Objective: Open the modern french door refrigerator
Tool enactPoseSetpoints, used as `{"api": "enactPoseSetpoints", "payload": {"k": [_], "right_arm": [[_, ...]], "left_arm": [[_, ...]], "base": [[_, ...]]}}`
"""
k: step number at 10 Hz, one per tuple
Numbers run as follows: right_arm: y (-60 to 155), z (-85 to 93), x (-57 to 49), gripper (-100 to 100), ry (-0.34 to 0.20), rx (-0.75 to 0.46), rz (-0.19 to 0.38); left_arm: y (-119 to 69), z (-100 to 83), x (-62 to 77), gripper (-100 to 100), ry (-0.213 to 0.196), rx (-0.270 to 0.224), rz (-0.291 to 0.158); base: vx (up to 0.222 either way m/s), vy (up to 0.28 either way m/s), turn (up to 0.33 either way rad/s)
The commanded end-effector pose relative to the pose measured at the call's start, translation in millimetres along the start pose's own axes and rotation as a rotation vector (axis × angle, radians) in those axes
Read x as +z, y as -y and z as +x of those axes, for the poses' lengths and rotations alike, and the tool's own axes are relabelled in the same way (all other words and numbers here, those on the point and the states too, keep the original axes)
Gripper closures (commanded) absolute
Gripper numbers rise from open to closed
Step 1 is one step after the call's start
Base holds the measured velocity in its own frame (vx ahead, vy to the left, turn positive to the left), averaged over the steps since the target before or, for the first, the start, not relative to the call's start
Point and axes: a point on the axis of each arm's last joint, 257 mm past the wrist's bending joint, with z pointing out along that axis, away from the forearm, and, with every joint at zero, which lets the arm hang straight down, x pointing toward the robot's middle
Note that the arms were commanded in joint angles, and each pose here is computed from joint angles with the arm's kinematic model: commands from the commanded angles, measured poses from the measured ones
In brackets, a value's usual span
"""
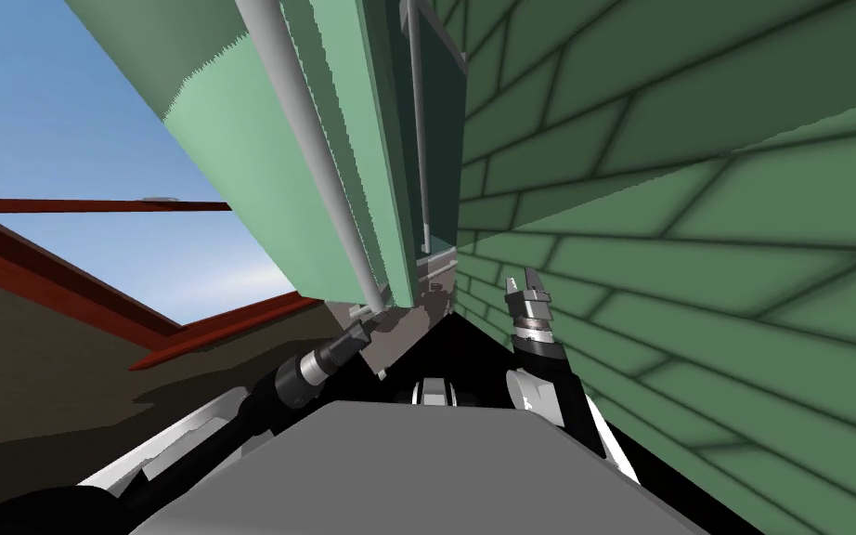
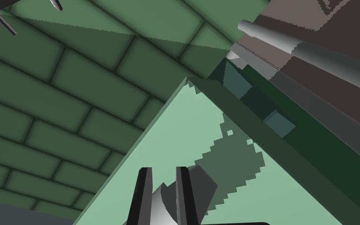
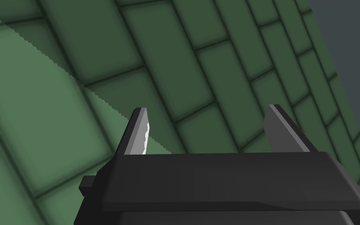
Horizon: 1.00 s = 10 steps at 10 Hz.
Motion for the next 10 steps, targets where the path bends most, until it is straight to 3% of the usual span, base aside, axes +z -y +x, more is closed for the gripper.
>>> {"api": "enactPoseSetpoints", "payload": {"k": [1,4,5,10], "right_arm": [[0.0,0.0,0.0,0,0.000,0.000,0.000],[0.0,0.0,0.0,0,0.000,0.000,0.000],[0.0,0.0,0.0,0,0.000,0.000,0.000],[0.0,0.0,-0.1,0,0.000,0.000,0.000]], "left_arm": [[10.7,6.1,-0.3,100,-0.031,-0.003,0.049],[24.8,15.5,-0.9,100,-0.073,-0.011,0.108],[21.0,6.3,2.7,-100,-0.084,-0.016,0.098],[20.6,-20.3,12.8,-100,-0.096,-0.009,0.103]], "base": [[-0.119,0.189,-0.126],[-0.138,0.206,-0.152],[-0.118,0.063,-0.013],[-0.015,-0.055,0.028]]}}
